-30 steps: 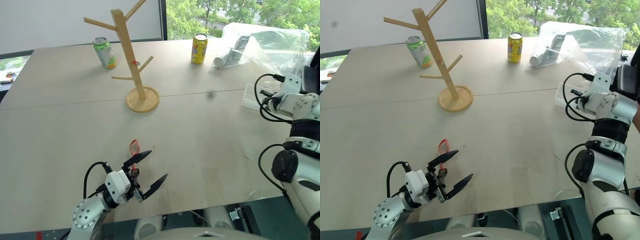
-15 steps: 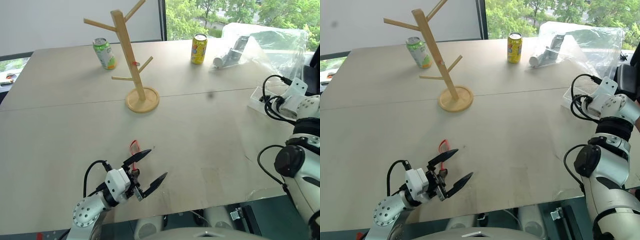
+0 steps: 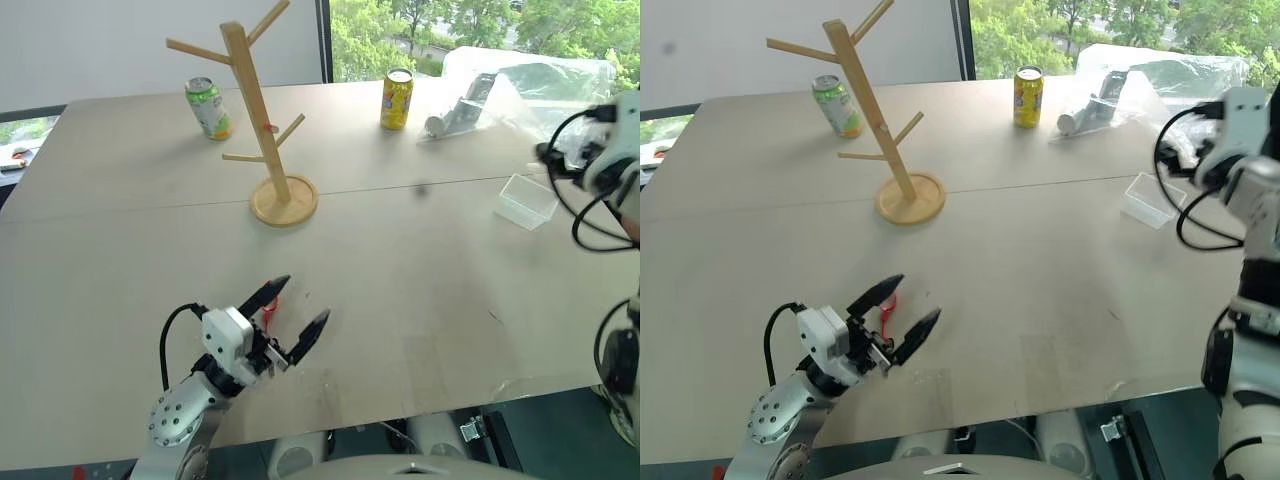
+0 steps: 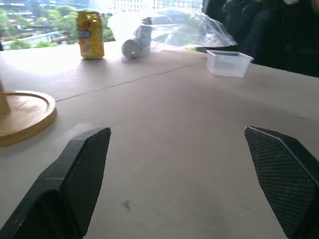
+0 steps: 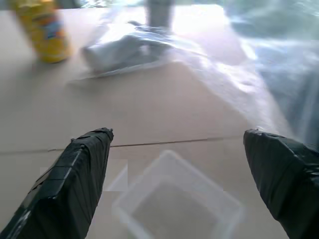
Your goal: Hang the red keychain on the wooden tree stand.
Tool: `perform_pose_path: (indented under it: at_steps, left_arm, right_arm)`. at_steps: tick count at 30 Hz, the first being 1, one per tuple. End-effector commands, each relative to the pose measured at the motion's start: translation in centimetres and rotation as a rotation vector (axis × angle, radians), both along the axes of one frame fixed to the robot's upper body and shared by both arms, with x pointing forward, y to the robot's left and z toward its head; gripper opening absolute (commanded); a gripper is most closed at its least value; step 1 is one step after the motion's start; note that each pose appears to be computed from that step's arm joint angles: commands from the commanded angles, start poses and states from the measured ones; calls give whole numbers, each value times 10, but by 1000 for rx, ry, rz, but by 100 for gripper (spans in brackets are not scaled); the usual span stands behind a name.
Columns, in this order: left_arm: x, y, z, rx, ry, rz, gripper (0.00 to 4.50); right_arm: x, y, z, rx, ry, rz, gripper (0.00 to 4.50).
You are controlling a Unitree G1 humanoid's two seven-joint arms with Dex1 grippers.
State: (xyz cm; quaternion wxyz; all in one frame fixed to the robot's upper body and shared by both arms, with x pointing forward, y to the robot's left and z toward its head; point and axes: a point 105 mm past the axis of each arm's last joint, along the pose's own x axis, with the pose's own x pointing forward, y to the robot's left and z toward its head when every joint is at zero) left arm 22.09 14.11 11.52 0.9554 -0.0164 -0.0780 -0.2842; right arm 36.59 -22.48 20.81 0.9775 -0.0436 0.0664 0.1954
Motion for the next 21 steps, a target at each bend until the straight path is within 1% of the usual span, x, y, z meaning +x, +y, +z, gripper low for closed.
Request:
perform_pose_path:
  at_steps: [1, 2, 5, 7, 9, 10, 12, 14, 18, 21]
  left_arm:
    - [5, 4, 24, -41, -6, 155, 450]
    - [6, 6, 25, -40, 10, 197, 450]
    - [4, 7, 29, -51, 56, 291, 450]
    - [1, 11, 19, -68, 167, 363, 450]
    - [-3, 15, 5, -53, 280, 417, 450]
    - [-5, 17, 2, -40, 315, 436, 450]
    - [-7, 20, -3, 12, 356, 456, 450]
    - [-6, 24, -3, 45, 374, 469, 450]
    - [-2, 35, -5, 91, 413, 523, 450]
    - [-1, 29, -8, 111, 459, 496, 450]
  right_arm:
    - [-41, 43, 13, 14, -176, 354, 449]
    - [-50, 47, 10, 7, -209, 405, 449]
    - [-70, 52, -17, 20, -173, 556, 449]
    - [-84, 52, -35, 0, -191, 649, 449]
    - [-91, 49, -57, -22, -168, 704, 449]
    - [-95, 50, -64, -50, -200, 738, 449]
    - [-103, 52, -84, -128, -196, 794, 449]
    - [-109, 54, -95, -140, -210, 838, 449]
    - [-113, 60, -104, -153, -248, 889, 449]
    - [-118, 65, -110, -170, -269, 936, 449]
